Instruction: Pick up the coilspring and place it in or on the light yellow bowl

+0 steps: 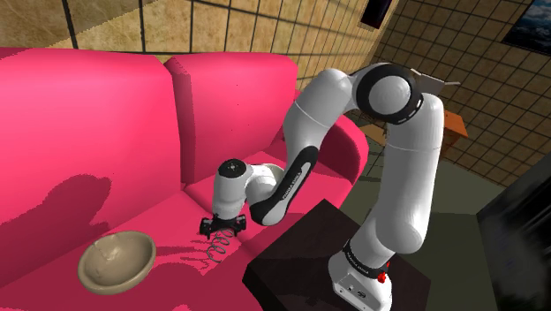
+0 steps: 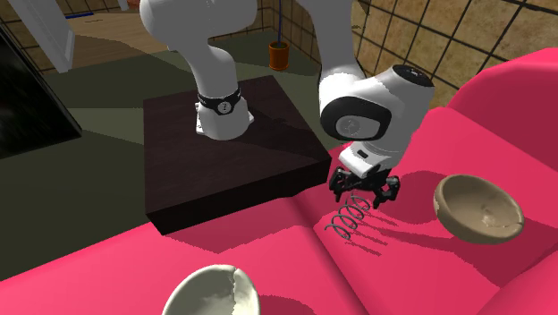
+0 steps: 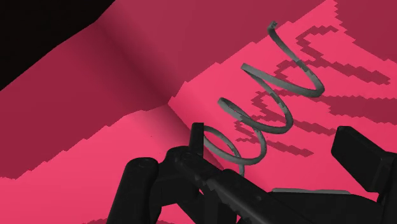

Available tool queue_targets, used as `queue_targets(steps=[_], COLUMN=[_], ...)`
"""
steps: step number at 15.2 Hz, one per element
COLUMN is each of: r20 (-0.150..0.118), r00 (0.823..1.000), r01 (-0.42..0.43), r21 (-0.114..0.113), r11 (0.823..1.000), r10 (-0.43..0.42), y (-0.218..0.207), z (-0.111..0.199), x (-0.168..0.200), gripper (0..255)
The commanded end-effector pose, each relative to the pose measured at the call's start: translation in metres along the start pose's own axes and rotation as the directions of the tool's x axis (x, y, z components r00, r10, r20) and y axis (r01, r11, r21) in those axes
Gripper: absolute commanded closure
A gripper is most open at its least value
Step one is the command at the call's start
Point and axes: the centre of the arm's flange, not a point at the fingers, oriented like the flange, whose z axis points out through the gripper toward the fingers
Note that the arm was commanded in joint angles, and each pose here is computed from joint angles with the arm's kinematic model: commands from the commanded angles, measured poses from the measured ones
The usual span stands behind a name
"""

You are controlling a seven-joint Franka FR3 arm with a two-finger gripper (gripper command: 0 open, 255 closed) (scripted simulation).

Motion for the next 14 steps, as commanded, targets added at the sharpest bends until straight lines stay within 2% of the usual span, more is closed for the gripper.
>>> queue_targets(steps=[1,6,14], r20=[-0.001,-0.001,-0.001], r00=[1.000,1.000,1.000], r01=[-0.003,-0.003,-0.003], r21=[-0.001,-0.001,-0.001], r11=[1.000,1.000,1.000], r10=[0.003,0.003,0.003], y=[-0.001,-0.001,-0.001], z=[0.013,0.037,0.037], x=[0.000,0.000,0.000], gripper=[0,0,0])
